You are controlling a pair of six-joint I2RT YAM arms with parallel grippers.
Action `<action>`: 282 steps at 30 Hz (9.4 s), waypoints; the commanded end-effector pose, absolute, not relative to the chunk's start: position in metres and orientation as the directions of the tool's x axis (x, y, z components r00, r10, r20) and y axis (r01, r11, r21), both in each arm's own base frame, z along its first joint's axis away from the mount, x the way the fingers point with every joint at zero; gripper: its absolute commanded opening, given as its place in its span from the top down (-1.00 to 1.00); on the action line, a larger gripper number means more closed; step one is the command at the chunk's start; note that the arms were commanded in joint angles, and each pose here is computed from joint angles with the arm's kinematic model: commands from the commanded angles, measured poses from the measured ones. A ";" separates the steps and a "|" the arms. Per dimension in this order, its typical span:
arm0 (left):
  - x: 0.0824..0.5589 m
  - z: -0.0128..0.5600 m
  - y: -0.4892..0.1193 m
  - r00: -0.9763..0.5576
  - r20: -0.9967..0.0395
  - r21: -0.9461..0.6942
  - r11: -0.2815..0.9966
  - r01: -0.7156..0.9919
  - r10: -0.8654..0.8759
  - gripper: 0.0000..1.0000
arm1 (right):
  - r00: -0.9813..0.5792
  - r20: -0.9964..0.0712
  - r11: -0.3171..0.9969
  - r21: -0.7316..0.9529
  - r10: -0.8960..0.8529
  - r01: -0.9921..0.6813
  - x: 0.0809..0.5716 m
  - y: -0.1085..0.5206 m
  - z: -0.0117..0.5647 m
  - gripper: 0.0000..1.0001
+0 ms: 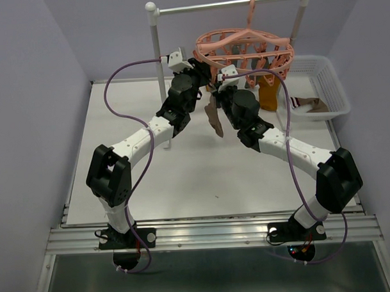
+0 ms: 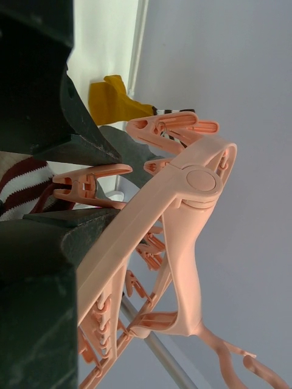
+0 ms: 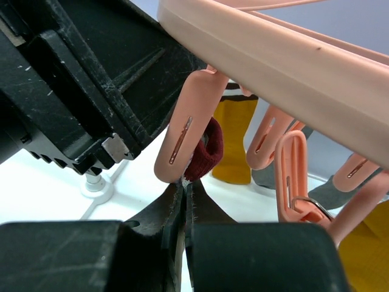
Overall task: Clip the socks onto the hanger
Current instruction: Clamp the sock onto the hanger, then open the clamp at the hanger.
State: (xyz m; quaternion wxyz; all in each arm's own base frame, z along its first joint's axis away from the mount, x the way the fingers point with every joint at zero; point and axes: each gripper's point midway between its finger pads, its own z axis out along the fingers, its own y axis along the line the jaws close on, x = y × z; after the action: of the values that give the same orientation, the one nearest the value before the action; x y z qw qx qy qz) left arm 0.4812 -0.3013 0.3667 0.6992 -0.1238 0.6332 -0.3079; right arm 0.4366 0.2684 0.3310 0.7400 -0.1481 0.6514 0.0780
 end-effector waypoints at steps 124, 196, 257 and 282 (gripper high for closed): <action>0.469 0.370 -0.187 0.093 -0.891 -0.439 0.895 0.074 -0.445 -0.98 | -0.263 -0.943 0.892 -0.290 -0.205 0.346 0.403 -0.005 0.401 -1.00; 0.446 0.378 -0.342 0.107 -0.959 -0.060 0.558 0.828 -0.262 -0.94 | -0.072 -0.880 0.744 -0.349 -0.469 -0.570 0.449 0.153 0.398 -0.32; 0.446 0.367 -0.351 0.032 -0.922 -0.219 0.589 0.778 -0.386 1.00 | -0.120 -0.928 0.868 -0.278 -0.353 -0.411 0.447 0.131 0.417 -0.54; 0.441 0.366 -0.351 0.021 -0.931 -0.222 0.610 0.760 -0.365 1.00 | 0.077 -0.827 0.468 -0.389 -0.556 -0.794 0.426 0.189 0.386 -0.51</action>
State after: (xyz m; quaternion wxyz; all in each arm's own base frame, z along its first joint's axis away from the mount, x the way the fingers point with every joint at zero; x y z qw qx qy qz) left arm 0.4545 -0.3608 0.3206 0.6631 0.1701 0.6056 -0.4056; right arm 0.4167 0.1859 0.4005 0.5609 -0.5066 0.6477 0.0961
